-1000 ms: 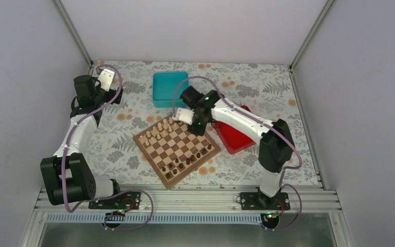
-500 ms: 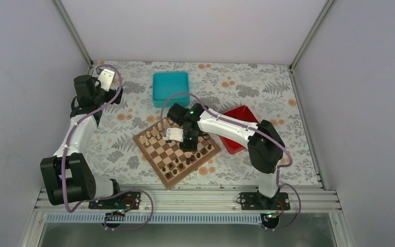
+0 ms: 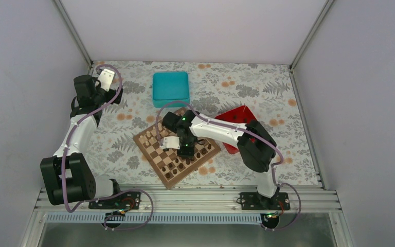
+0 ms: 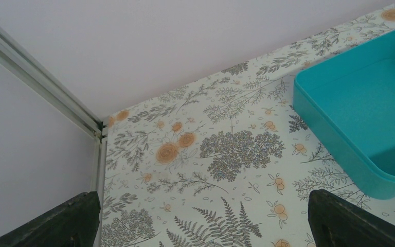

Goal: Set up the chess pieces on the board
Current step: Place the chess piece on the chessboard.

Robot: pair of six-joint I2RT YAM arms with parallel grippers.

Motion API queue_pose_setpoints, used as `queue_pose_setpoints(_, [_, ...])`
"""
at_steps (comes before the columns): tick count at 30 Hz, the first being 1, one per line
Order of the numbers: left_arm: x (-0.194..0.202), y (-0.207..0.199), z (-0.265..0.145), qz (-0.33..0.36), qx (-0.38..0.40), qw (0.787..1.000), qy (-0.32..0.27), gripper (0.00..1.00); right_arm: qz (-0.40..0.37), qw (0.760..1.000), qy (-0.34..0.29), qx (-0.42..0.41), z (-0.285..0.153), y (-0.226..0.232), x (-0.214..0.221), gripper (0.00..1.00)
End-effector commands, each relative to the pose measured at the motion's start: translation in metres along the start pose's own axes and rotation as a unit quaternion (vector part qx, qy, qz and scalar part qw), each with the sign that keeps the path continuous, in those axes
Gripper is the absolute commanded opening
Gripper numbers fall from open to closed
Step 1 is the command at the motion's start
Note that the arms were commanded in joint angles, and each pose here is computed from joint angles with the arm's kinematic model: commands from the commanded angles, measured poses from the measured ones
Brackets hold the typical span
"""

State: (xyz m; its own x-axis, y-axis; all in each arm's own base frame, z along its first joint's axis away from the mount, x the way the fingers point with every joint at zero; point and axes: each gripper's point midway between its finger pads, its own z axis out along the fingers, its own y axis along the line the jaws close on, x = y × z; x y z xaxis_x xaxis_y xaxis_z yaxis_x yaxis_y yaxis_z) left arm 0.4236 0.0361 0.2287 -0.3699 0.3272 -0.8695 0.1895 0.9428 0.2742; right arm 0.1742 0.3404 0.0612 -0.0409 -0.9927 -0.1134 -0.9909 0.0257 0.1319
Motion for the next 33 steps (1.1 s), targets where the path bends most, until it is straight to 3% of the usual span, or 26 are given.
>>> queue_pose_setpoints(1, [-0.010,0.003,-0.005,0.001,-0.002,1.000,-0.016,1.00,-0.011,1.000,0.001,0.001,0.003,0.000,-0.006,0.05])
queue_pose_setpoints(25, [-0.010,0.002,-0.004,0.001,0.000,1.000,-0.016,1.00,-0.010,1.000,0.009,0.019,0.010,-0.011,-0.009,0.05])
queue_pose_setpoints(33, [-0.008,0.002,-0.004,0.002,0.000,1.000,-0.015,1.00,-0.011,1.000,0.006,0.021,0.005,-0.010,-0.010,0.10])
